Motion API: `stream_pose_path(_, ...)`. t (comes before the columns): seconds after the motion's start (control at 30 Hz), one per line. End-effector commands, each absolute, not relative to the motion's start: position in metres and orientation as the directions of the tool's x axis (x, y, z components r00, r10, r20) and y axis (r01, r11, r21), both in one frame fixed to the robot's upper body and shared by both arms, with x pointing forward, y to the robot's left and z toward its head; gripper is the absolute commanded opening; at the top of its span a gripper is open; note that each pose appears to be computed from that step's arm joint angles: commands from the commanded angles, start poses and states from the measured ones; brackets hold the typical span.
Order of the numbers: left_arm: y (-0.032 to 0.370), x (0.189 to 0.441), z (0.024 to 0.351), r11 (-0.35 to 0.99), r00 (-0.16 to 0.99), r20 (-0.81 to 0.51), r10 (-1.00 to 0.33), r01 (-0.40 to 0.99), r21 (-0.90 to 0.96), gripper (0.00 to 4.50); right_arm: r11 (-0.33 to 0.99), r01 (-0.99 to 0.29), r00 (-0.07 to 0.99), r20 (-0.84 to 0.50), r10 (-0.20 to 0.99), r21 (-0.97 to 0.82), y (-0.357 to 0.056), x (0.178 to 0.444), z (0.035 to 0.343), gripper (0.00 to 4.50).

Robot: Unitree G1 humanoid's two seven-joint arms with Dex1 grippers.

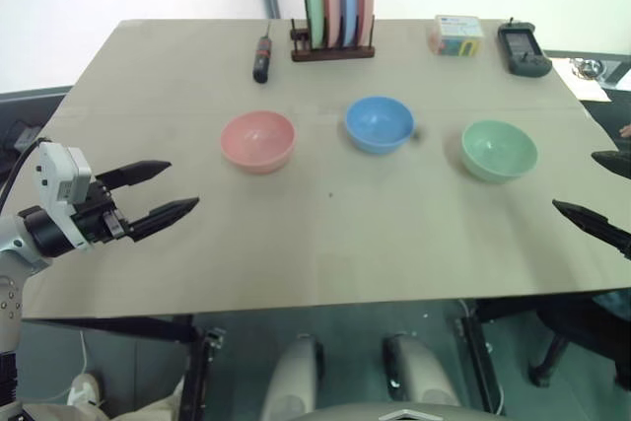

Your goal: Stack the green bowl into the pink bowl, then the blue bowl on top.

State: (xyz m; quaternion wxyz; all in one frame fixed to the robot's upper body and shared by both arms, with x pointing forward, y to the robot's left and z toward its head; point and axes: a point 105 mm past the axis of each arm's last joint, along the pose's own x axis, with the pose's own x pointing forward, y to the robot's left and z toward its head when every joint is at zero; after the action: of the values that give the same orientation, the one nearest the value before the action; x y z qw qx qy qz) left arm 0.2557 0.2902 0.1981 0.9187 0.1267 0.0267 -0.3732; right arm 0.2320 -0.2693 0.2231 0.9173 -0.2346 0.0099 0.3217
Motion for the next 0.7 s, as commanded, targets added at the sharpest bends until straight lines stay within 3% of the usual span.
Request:
stream_pose_path(0.03,0.287,0.258,0.205,0.688,0.723,-0.132,-0.678,0.688,0.233,4.37,0.678,-0.581,0.796,-0.140,0.589,-0.450,-0.267,0.235,0.235,4.50)
stream_pose_path(0.17,0.275,0.268,0.203,0.696,0.731,-0.095,-0.676,0.675,0.245,4.37,0.668,-0.590,0.785,-0.130,0.605,-0.453,-0.254,0.248,0.234,4.50)
stream_pose_path(0.43,0.254,0.299,0.201,0.729,0.849,-0.179,-0.497,0.521,0.445,4.37,0.601,-0.676,0.693,-0.091,0.715,-0.427,-0.213,0.257,0.229,4.50)
stream_pose_path(0.7,0.198,0.343,0.192,0.503,0.831,-0.420,-0.364,0.555,0.662,4.37,0.455,-0.787,0.525,-0.064,0.849,-0.417,-0.142,0.266,0.211,4.50)
